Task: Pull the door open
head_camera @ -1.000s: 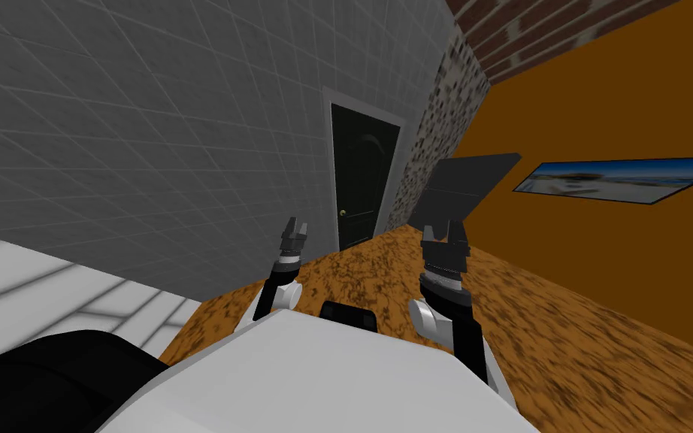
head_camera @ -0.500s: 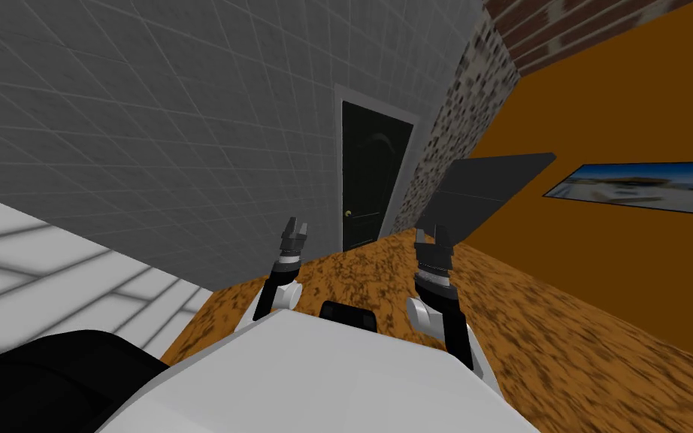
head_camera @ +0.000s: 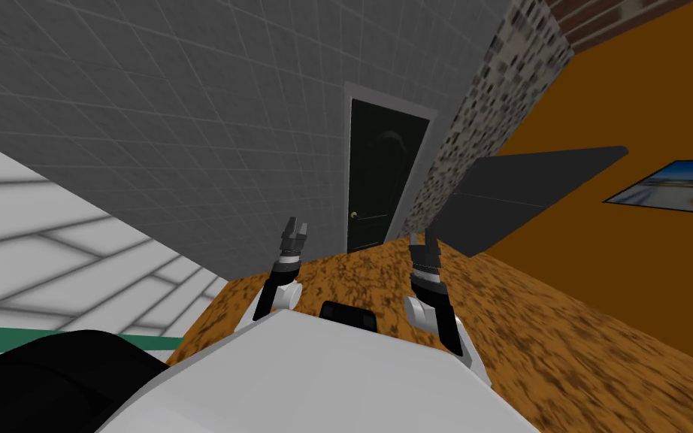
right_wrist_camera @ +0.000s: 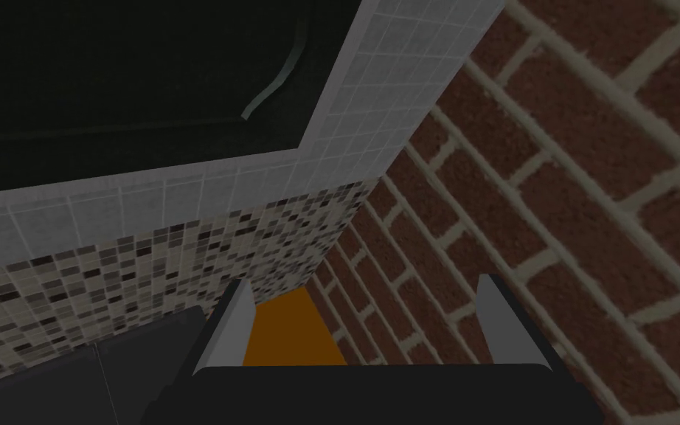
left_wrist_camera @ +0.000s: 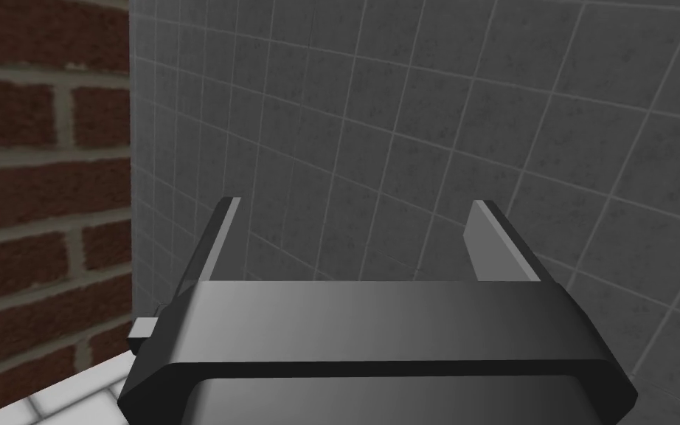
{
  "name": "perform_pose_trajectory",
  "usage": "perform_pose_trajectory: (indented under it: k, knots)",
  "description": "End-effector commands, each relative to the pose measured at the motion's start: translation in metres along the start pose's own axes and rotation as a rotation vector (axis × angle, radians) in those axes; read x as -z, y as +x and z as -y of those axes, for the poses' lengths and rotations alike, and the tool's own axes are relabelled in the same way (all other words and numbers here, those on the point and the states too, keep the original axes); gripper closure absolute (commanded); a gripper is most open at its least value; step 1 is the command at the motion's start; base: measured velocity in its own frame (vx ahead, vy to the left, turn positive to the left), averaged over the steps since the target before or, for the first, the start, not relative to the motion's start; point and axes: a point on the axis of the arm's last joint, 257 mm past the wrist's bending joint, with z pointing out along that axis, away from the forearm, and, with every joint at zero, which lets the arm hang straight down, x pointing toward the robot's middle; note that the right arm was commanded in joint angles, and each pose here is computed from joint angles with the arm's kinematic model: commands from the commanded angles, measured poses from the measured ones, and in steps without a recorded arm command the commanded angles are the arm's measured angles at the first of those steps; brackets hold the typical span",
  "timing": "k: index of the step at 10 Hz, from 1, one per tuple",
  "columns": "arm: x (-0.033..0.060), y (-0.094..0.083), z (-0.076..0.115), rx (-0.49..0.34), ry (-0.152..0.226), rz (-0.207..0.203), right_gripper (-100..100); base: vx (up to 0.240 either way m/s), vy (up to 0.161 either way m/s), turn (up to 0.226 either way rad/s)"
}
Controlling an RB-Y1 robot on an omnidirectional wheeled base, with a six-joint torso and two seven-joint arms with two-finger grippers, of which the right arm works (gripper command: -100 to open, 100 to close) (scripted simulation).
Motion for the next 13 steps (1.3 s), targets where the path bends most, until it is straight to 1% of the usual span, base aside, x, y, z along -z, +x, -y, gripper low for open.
perform_pose_trajectory:
  k: [1, 2, 4, 5, 6, 8, 9, 10, 11, 12, 13]
  knots:
    - [0.0010, 0.000, 0.011, -0.002, 0.017, -0.004, -100, 0.047, -0.008, 0.040]
    - [0.0030, 0.000, 0.023, -0.006, 0.036, -0.009, -100, 0.044, -0.004, 0.112]
    - [0.0066, 0.000, 0.046, -0.012, 0.072, -0.018, -100, 0.062, -0.008, 0.231]
    - [0.0075, 0.000, 0.048, -0.012, 0.076, -0.018, -100, 0.051, -0.018, 0.032]
    - [0.0102, 0.000, 0.061, -0.015, 0.098, -0.022, -100, 0.049, -0.008, 0.092]
    - [0.0128, -0.002, 0.082, -0.020, 0.127, -0.029, -100, 0.082, -0.017, 0.235]
    - [0.0161, -0.002, 0.088, -0.020, 0.142, -0.029, -100, 0.057, -0.022, 0.055]
    - [0.0170, -0.003, 0.097, -0.022, 0.154, -0.031, -100, 0.040, -0.008, 0.101]
    - [0.0194, -0.003, 0.101, -0.022, 0.164, -0.031, -100, 0.036, -0.006, 0.073]
    - [0.0214, -0.005, 0.112, -0.024, 0.181, -0.033, -100, 0.046, -0.006, 0.120]
    - [0.0219, -0.007, 0.120, -0.025, 0.192, -0.034, -100, 0.062, -0.018, 0.244]
